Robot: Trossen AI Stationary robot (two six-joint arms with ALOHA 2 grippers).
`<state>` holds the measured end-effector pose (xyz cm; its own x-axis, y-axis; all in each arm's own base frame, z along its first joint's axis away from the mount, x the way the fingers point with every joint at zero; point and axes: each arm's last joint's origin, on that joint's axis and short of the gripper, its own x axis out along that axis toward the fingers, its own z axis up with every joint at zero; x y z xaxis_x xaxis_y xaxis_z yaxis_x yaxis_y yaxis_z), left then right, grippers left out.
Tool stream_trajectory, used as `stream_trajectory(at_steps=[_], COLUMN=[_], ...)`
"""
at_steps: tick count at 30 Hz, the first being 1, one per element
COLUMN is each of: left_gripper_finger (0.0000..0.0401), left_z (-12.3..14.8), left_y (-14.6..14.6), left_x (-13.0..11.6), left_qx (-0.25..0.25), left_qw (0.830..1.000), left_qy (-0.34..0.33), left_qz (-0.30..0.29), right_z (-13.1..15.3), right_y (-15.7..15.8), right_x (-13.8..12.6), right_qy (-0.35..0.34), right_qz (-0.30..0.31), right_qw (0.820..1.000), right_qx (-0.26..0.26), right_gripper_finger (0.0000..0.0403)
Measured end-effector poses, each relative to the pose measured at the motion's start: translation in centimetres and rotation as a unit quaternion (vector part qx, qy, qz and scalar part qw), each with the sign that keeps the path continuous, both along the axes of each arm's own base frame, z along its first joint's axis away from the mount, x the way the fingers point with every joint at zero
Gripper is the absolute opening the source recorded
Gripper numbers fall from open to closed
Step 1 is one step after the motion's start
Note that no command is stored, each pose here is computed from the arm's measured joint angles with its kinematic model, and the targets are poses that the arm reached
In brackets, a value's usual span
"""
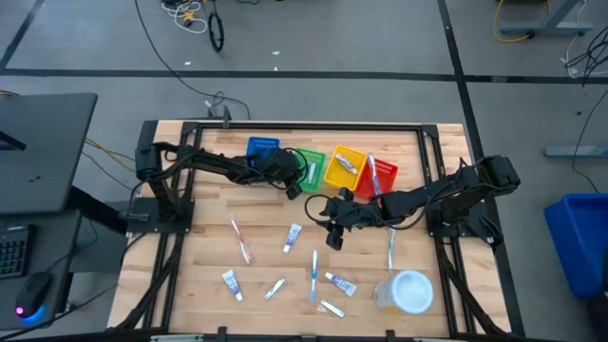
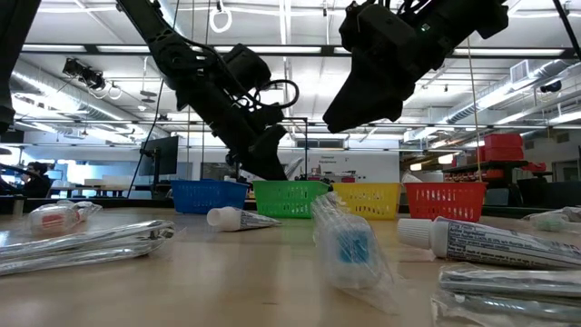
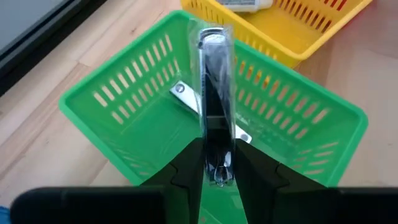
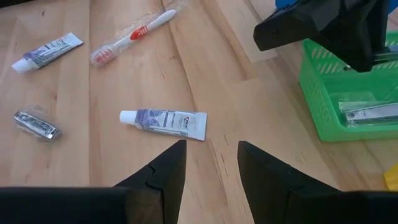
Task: Pick & Place Travel size toiletries
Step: Put the left silver nail cutter into the green bin, then put the right white toothpaste into the yellow bin
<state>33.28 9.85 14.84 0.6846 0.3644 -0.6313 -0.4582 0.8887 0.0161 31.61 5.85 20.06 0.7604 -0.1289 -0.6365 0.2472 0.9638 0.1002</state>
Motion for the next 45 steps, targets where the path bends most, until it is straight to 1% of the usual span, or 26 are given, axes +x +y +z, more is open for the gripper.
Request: stream_trajectory(at_steps=[7,12,15,17,20,24,26,28,29,31,33,39,42,45], left_gripper_finger=[0.014,0.0159,0.0161,0.0159,0.0154,0.0147,0.0146,0.0146,0.0146,0.0146,0.0146,0.0145,0.0145,0.0145], left_z=[0.0,0.0,0.2,0.6,1.9,4.0,5.0,5.6,5.7,5.7,5.7,5.6,5.6,5.5], left_y=[0.0,0.0,0.0,0.0,0.0,-0.2,-0.3,-0.3,-0.3,-0.3,-0.3,-0.5,-0.5,-0.5], left_x=[0.0,0.0,0.1,0.1,-0.1,-0.6,-0.9,-1.0,-1.0,-1.0,-1.0,-1.0,-1.0,-1.1], left_qx=[0.0,0.001,0.003,0.002,-0.002,0.006,0.01,0.012,0.012,0.009,0.006,0.0,0.002,0.0], left_qw=[1.0,1.0,1.0,1.0,0.999,0.997,0.996,0.995,0.995,0.995,0.995,0.994,0.995,0.995], left_qy=[0.0,-0.001,-0.01,-0.018,-0.047,-0.075,-0.09,-0.099,-0.1,-0.102,-0.103,-0.105,-0.103,-0.094], left_qz=[0.002,0.002,0.002,0.005,0.013,0.012,0.012,0.011,0.011,0.013,0.015,0.017,0.015,0.015], right_z=[0.0,0.0,0.0,0.0,0.0,-0.2,-0.4,-0.6,-0.6,0.0,1.1,5.4,5.9,5.4], right_y=[0.0,0.0,0.0,0.0,0.2,0.8,1.7,2.6,2.9,3.6,4.2,5.6,6.8,7.9], right_x=[0.0,0.0,0.0,0.0,0.0,-0.2,-0.6,-1.0,-1.2,-1.3,-1.0,0.4,1.3,2.1], right_qy=[0.0,0.0,0.003,0.005,0.008,0.022,0.039,0.053,0.061,0.077,0.074,0.027,0.041,0.091], right_qz=[0.0,0.001,0.014,0.026,0.051,0.087,0.113,0.12,0.117,0.111,0.112,0.123,0.152,0.154], right_qw=[1.0,1.0,1.0,1.0,0.999,0.996,0.992,0.991,0.99,0.988,0.988,0.987,0.98,0.975], right_qx=[0.0,-0.002,-0.015,-0.015,0.002,0.03,0.027,0.032,0.045,0.073,0.081,0.102,0.121,0.132], right_gripper_finger=[0.0151,0.0152,0.0152,0.0153,0.0163,0.0183,0.0189,0.019,0.019,0.0191,0.0191,0.0196,0.0201,0.0204])
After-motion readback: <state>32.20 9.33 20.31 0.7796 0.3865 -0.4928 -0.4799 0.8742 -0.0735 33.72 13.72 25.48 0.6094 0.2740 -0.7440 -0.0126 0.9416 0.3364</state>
